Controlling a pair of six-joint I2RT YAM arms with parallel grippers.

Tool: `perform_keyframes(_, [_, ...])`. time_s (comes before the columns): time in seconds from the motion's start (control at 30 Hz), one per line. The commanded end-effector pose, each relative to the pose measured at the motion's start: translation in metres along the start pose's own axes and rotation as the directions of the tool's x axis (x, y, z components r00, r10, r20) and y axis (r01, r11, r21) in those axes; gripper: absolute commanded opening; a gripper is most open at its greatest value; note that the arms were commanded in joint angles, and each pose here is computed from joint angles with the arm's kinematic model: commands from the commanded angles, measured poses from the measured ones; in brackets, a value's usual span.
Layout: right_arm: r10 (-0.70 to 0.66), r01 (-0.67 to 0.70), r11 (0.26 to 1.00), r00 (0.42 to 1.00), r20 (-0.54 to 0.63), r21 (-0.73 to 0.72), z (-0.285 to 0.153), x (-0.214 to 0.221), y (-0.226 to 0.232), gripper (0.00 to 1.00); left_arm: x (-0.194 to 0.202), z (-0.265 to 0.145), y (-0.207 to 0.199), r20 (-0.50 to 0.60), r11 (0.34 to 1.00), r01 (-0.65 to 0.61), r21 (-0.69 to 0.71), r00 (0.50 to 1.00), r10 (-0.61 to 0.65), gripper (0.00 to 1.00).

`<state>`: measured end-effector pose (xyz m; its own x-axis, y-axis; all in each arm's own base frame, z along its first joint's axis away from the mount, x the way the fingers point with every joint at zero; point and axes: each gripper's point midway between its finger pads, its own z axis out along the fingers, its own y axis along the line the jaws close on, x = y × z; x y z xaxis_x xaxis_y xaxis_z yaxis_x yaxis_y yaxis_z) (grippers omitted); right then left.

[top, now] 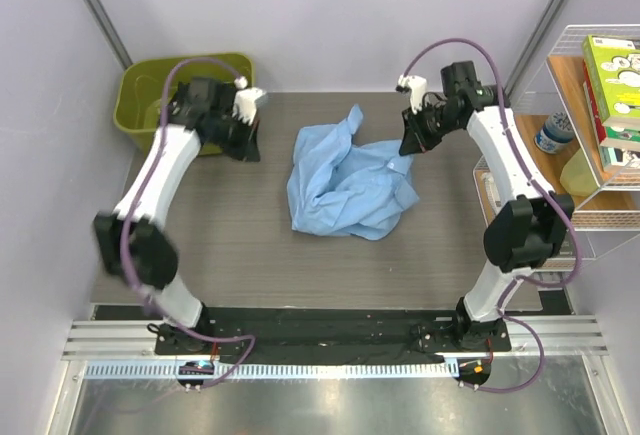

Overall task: Fold and stack the long sleeve shirts
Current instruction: Flatten the shirt out

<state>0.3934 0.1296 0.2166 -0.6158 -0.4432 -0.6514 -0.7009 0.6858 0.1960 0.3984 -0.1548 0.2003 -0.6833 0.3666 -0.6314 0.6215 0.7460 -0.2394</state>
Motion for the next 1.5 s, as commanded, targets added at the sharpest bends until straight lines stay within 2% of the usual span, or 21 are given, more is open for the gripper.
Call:
perform_keyframes(0.0, [-0.101, 0.082, 0.989, 0.983, -0.155, -0.126, -0.023, 0.077, 0.047, 0.01, 0.107, -0.046, -0.070, -0.087, 0.978, -0.136, 0.157, 0.985, 0.151, 0.00])
perform_keyframes(0.07, [-0.099, 0.062, 0.988, 0.959, -0.266, -0.143, -0.016, 0.130, 0.058, 0.01, 0.125, -0.054, -0.078, -0.079, 0.982, -0.129, 0.140, 0.987, 0.141, 0.04])
perform_keyframes(0.1, [-0.096, 0.056, 0.988, 0.954, -0.285, -0.146, -0.014, 0.142, 0.060, 0.01, 0.123, -0.050, -0.078, -0.058, 0.986, -0.104, 0.132, 0.992, 0.112, 0.20])
perform_keyframes(0.13, [-0.072, 0.023, 0.988, 0.946, -0.315, -0.155, -0.008, 0.158, 0.064, 0.01, 0.092, -0.045, -0.076, 0.055, 0.993, -0.067, 0.102, 0.997, 0.061, 0.46])
perform_keyframes(0.17, [-0.072, 0.027, 0.988, 0.950, -0.304, -0.149, -0.004, 0.159, 0.063, 0.01, 0.074, -0.039, -0.072, 0.101, 0.996, -0.048, 0.073, 0.994, 0.041, 0.88])
perform_keyframes(0.23, [-0.045, 0.003, 0.991, 0.950, -0.308, -0.135, 0.003, 0.161, 0.062, 0.01, 0.025, -0.025, -0.093, 0.192, 0.992, -0.115, 0.058, 0.976, 0.102, 0.99])
perform_keyframes(0.3, [-0.024, -0.013, 0.993, 0.953, -0.302, -0.120, 0.009, 0.155, 0.058, 0.01, 0.002, 0.020, -0.087, 0.141, 0.990, -0.136, -0.031, 0.980, 0.139, 1.00])
perform_keyframes(0.37, [0.004, -0.038, 0.993, 0.957, -0.288, -0.112, 0.009, 0.146, 0.057, 0.01, -0.045, 0.037, -0.111, 0.184, 0.986, -0.157, -0.054, 0.969, 0.164, 1.00])
perform_keyframes(0.4, [0.011, -0.043, 0.993, 0.960, -0.281, -0.108, 0.009, 0.144, 0.057, 0.01, -0.046, 0.069, -0.110, 0.140, 0.987, -0.153, -0.045, 0.977, 0.158, 1.00])
perform_keyframes(0.57, [0.087, -0.108, 0.991, 0.966, -0.245, -0.076, 0.005, 0.140, 0.063, 0.01, -0.100, 0.115, -0.166, 0.225, 0.967, -0.245, 0.071, 0.948, 0.223, 1.00])
perform_keyframes(0.73, [0.132, -0.144, 0.988, 0.971, -0.200, -0.048, -0.001, 0.135, 0.067, 0.01, -0.097, 0.156, -0.205, 0.212, 0.952, -0.239, 0.190, 0.957, 0.198, 1.00])
perform_keyframes(0.87, [0.142, -0.149, 0.989, 0.970, -0.199, -0.020, -0.001, 0.135, 0.060, 0.01, -0.065, 0.196, -0.200, 0.102, 0.952, -0.193, 0.239, 0.980, 0.173, 1.00])
perform_keyframes(0.97, [0.131, -0.138, 0.990, 0.971, -0.202, -0.020, -0.002, 0.135, 0.059, 0.01, -0.063, 0.210, -0.156, 0.057, 0.978, -0.204, 0.047, 0.978, 0.201, 0.99])
perform_keyframes(1.0, [0.127, -0.134, 0.991, 0.971, -0.203, -0.023, -0.002, 0.135, 0.059, 0.01, -0.062, 0.213, -0.144, 0.046, 0.981, -0.195, 0.011, 0.980, 0.195, 0.94])
perform_keyframes(1.1, [0.109, -0.115, 0.993, 0.971, -0.213, -0.020, -0.002, 0.136, 0.056, 0.01, -0.087, 0.186, -0.092, 0.093, 0.991, -0.101, -0.090, 0.990, 0.109, 0.61])
perform_keyframes(1.13, [0.102, -0.107, 0.994, 0.971, -0.218, -0.009, -0.002, 0.137, 0.053, 0.01, -0.095, 0.172, -0.062, 0.118, 0.992, -0.046, -0.120, 0.991, 0.061, 0.43])
perform_keyframes(1.2, [0.085, -0.090, 0.996, 0.971, -0.224, -0.012, 0.001, 0.135, 0.049, 0.01, -0.105, 0.140, -0.045, 0.136, 0.990, -0.052, -0.133, 0.988, 0.070, 0.29])
perform_keyframes(1.23, [0.078, -0.082, 0.997, 0.972, -0.220, -0.009, 0.001, 0.130, 0.046, 0.01, -0.101, 0.127, -0.026, 0.119, 0.988, -0.037, -0.150, 0.991, 0.055, 0.06])
perform_keyframes(1.27, [0.066, -0.071, 0.997, 0.972, -0.225, -0.015, 0.002, 0.130, 0.044, 0.01, -0.099, 0.113, -0.018, 0.093, 0.981, -0.109, -0.161, 0.988, 0.125, 0.00])
perform_keyframes(1.4, [0.051, -0.059, 0.998, 0.969, -0.241, -0.028, 0.009, 0.128, 0.037, 0.01, -0.021, 0.068, 0.014, -0.097, 0.987, -0.053, -0.153, 0.995, 0.038, 0.00])
perform_keyframes(1.47, [0.054, -0.063, 0.998, 0.967, -0.249, -0.031, 0.012, 0.128, 0.032, 0.01, -0.002, 0.025, 0.018, -0.059, 0.995, 0.009, -0.101, 0.998, -0.014, 0.00])
